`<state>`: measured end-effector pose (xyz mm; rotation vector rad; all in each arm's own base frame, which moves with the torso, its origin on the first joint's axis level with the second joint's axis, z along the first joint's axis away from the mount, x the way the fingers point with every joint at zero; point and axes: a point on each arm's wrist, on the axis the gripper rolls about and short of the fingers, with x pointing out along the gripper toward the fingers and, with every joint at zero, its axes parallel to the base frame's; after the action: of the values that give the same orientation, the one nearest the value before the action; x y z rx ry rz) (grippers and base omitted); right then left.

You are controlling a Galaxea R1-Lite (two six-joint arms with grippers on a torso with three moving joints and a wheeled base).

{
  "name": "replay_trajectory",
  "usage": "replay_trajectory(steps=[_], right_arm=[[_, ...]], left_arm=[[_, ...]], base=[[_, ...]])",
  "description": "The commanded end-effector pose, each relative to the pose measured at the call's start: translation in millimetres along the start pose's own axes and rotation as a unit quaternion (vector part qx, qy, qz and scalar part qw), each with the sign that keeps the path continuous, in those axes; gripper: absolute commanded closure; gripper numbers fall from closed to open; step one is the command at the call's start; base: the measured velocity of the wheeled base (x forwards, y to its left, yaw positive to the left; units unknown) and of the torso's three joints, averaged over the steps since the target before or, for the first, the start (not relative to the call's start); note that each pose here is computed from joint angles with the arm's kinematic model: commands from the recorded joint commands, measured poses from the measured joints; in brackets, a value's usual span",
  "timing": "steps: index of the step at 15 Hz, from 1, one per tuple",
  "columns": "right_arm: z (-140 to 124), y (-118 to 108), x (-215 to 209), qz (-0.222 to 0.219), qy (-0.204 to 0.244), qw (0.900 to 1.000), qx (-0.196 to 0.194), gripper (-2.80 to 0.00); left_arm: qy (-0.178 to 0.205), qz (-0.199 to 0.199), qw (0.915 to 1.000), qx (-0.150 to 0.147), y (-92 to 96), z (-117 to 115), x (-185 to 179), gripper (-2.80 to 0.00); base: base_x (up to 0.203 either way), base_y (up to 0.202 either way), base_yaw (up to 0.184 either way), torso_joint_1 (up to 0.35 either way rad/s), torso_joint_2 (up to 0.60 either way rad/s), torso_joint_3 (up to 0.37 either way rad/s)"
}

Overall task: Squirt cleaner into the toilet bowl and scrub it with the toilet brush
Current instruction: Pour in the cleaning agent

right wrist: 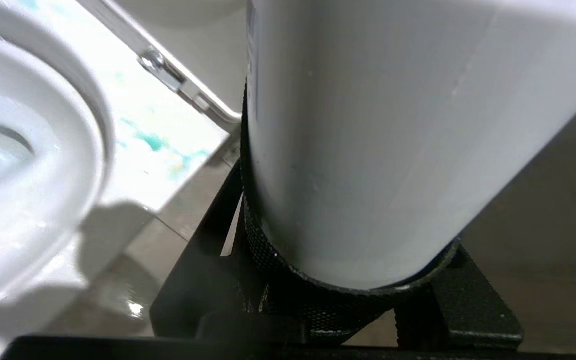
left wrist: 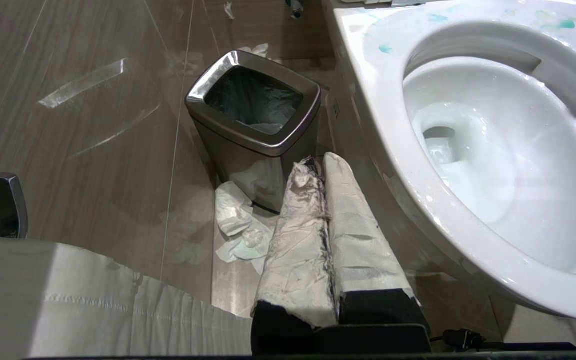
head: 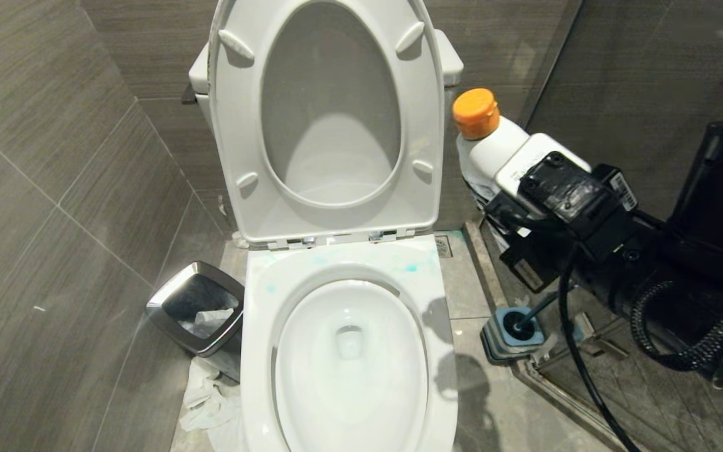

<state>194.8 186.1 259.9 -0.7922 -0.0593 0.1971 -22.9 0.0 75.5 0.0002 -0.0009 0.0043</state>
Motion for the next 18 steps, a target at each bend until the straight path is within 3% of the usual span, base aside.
replay_trajectory(steps=[1,6,10,15,18], right_arm=[[-1.0,14.1,12.5,0.008,0.015,0.999,-0.043,0.00],[1.6,31.4,32.9,0.019,0.023,0.989,-0.147,0.00],[20.4,36.9,58.9,-0.004,0.025,0.976,-0.214,0.00],[25.0,41.1,68.5,-0.005,0.026,0.947,-0.320,0.00],[23.3,39.6,70.1,-0.004,0.030,0.918,-0.396,0.00]], left_arm=[[0.000,0.000,1.0000,0.000,0.0,0.0,0.1,0.00],[0.000,0.001,1.0000,0.000,0.0,0.0,0.1,0.00],[0.000,0.001,1.0000,0.000,0.0,0.0,0.1,0.00],[0.000,0.000,1.0000,0.000,0.0,0.0,0.1,0.00],[0.000,0.000,1.0000,0.000,0.0,0.0,0.1,0.00]], base=[[0.000,0.000,0.000,0.000,0.00,0.000],[0.000,0.000,0.000,0.000,0.00,0.000],[0.000,0.000,0.000,0.000,0.00,0.000],[0.000,0.000,0.000,0.000,0.00,0.000],[0.000,0.000,0.000,0.000,0.00,0.000]])
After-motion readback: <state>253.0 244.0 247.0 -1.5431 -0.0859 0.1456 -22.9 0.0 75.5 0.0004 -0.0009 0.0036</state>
